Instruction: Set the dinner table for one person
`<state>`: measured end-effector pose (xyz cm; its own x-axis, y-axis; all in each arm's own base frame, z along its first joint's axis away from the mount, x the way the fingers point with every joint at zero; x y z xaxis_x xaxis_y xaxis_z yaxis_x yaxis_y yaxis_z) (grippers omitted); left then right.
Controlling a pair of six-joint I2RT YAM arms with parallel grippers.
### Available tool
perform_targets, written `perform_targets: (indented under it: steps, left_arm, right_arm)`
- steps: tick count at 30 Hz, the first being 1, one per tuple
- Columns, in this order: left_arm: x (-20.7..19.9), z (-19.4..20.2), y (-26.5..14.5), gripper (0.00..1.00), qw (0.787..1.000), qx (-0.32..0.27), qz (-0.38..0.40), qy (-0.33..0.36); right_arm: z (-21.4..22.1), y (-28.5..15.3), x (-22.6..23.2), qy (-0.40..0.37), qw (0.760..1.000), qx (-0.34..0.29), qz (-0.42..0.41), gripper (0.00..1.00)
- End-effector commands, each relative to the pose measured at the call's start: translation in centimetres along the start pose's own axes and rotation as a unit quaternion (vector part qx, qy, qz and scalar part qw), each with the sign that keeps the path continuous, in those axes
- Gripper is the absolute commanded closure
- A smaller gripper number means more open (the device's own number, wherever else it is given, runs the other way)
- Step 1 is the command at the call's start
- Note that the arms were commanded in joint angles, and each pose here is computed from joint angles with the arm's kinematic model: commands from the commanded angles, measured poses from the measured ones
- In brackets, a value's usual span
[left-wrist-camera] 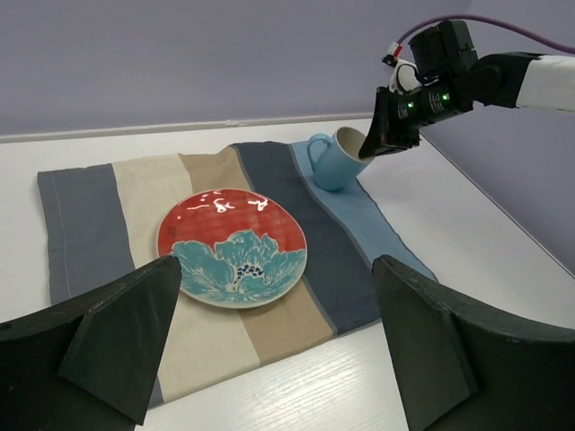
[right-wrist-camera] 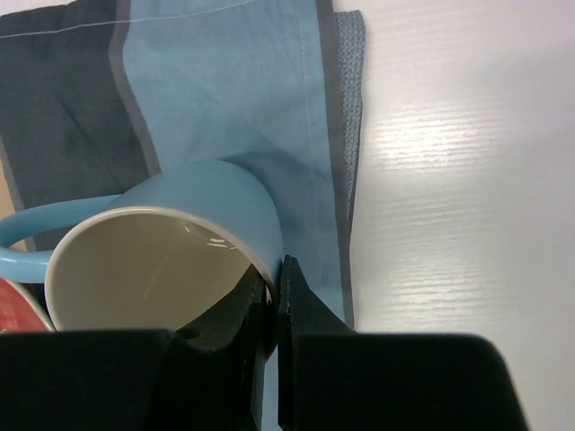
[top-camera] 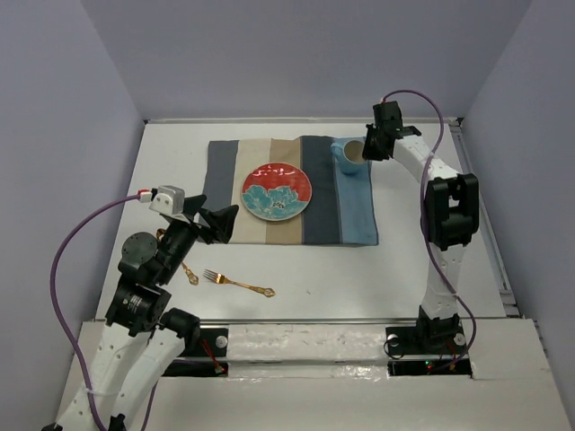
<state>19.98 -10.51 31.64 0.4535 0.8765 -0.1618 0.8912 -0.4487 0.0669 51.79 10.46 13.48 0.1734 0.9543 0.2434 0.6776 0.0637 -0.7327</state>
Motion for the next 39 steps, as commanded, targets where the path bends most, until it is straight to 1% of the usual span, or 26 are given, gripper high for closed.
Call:
perform_targets:
  steps: [1,10,12,23,26,28,29,30,31,32,33,34,35,36,39]
  left_arm:
    - [-0.2,-0.3,0.3,0.01,1.0,-0.01,0.008,0.006]
    - [-0.1,-0.1,0.6,0.01,1.0,-0.005,0.007,0.006]
    - [-0.1,0.0,0.6,0.01,1.0,-0.004,0.007,0.006]
    - [0.0,0.0,0.6,0.01,1.0,-0.003,0.004,0.007]
    - [0.1,-0.1,0.6,0.01,1.0,-0.004,0.001,0.006]
    - [0.2,-0.1,0.6,0.01,1.0,-0.005,-0.005,0.007]
    - [0.4,-0.2,0.6,0.01,1.0,-0.006,-0.008,0.007]
    - [0.4,-0.1,0.5,0.01,1.0,-0.006,-0.01,0.006]
    - [0.5,-0.2,0.6,0.01,1.0,-0.007,-0.011,0.006]
    - [0.6,-0.2,0.6,0.01,1.0,-0.007,-0.015,0.006]
    - [0.7,-0.2,0.6,0.01,1.0,-0.007,-0.017,0.006]
    - [0.8,-0.2,0.6,0.01,1.0,-0.006,-0.018,0.006]
    - [0.9,-0.2,0.6,0.01,1.0,-0.006,-0.021,0.006]
    - [1.0,-0.3,0.6,0.01,1.0,-0.008,-0.026,0.006]
    - [1.3,-0.3,0.5,0.01,0.999,-0.01,-0.035,0.006]
  right_arm:
    - [-5.1,-1.0,1.7,0.023,0.997,-0.063,-0.045,1.0]
    - [-6.3,-0.6,1.7,0.018,0.996,-0.076,-0.035,1.0]
    - [-5.8,0.2,1.4,0.016,0.997,-0.064,-0.027,1.0]
    - [-5.8,1.1,0.4,0.01,0.998,-0.062,0.011,1.0]
    - [-6.2,0.9,0.5,0.011,0.998,-0.067,0.009,1.0]
    - [-6.5,0.4,1.1,0.013,0.998,-0.069,-0.005,0.82]
    - [-7.0,-0.3,1.4,0.015,0.997,-0.073,-0.014,0.76]
    - [-7.2,-0.7,1.7,0.015,0.997,-0.076,-0.022,0.64]
    - [-7.4,-1.2,2.2,0.015,0.996,-0.076,-0.036,0.61]
    - [-8.0,-2.2,2.8,0.015,0.995,-0.081,-0.052,0.54]
    - [-8.3,-2.9,3.1,0.014,0.994,-0.086,-0.059,0.52]
    - [-8.5,-3.5,3.2,0.014,0.994,-0.088,-0.064,0.48]
    - [-8.5,-3.9,3.3,0.014,0.994,-0.088,-0.067,0.46]
    - [-8.9,-5.7,4.1,0.009,0.991,-0.091,-0.096,0.45]
    - [-7.8,-7.9,5.3,-0.006,0.987,-0.087,-0.135,0.44]
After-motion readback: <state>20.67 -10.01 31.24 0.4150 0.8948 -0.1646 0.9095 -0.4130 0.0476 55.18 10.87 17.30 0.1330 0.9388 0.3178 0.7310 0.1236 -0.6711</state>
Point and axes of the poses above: each gripper's point midway between its finger pads, its own y axis out along the fingers, its own x axis along the line the jaws close on, z = x × y, the point moved 3 cm from there along -y, back along the fingers, and after that the axes turned 5 degrees about y, right-handed, at the moved point
